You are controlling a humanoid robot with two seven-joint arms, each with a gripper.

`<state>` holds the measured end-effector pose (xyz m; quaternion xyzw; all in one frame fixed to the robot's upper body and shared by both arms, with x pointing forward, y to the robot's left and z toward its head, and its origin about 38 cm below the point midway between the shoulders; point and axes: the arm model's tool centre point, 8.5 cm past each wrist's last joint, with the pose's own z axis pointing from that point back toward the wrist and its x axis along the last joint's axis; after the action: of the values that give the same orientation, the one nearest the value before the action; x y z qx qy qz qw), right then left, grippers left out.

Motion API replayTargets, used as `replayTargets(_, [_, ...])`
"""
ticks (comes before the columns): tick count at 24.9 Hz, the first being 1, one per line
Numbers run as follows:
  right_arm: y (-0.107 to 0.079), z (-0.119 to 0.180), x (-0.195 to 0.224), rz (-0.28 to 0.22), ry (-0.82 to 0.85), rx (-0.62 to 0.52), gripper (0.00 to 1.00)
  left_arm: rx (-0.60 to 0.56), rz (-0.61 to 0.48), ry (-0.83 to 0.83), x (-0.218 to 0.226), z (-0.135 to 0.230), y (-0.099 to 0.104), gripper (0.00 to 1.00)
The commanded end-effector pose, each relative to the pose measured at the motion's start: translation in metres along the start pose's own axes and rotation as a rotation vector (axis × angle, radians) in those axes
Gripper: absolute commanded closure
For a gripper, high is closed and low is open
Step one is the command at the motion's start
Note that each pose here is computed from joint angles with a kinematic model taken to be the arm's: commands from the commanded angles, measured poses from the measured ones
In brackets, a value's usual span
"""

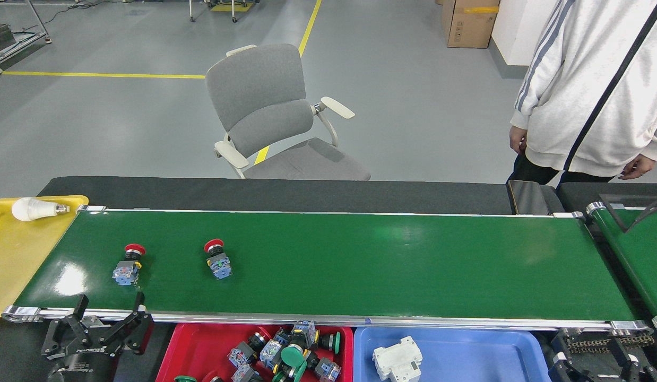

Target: Pick switch part from conveyor to tray

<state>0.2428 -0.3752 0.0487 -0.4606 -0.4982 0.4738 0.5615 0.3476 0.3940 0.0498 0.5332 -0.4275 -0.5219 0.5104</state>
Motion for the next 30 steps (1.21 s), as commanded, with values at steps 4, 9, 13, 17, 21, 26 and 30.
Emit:
replayTargets(4, [-0.007,-0.002,0.001,0.006,-0.009,-0.02,0.0,-0.055,-0.022,-0.019,-0.033,-0.032,0.007,0.0])
replayTargets(9, [-0.004,-0.002,0.007,-0.008,-0.013,-0.019,0.0,-0.125,-0.004,0.029,-0.06,-0.052,-0.005,0.0])
replayTargets(13, [-0.003,-0.002,0.013,-0.011,-0.058,-0.016,0.0,-0.196,0.012,0.092,-0.088,-0.062,-0.016,0.0])
replayTargets(17, [-0.001,-0.01,0.032,-0.027,-0.115,-0.018,0.0,-0.268,0.008,0.228,-0.123,-0.06,-0.03,0.08])
replayTargets(21, [-0.004,-0.014,0.038,-0.027,-0.135,-0.026,0.0,-0.263,0.037,0.25,-0.126,-0.06,-0.031,0.56])
replayTargets(26, [-0.004,-0.014,0.039,-0.028,-0.135,-0.027,0.0,-0.235,0.133,0.226,-0.113,-0.06,-0.034,0.88])
replayTargets(30, [0.0,-0.011,0.039,-0.033,-0.131,-0.017,0.0,-0.13,0.117,0.077,-0.074,-0.062,-0.022,0.92])
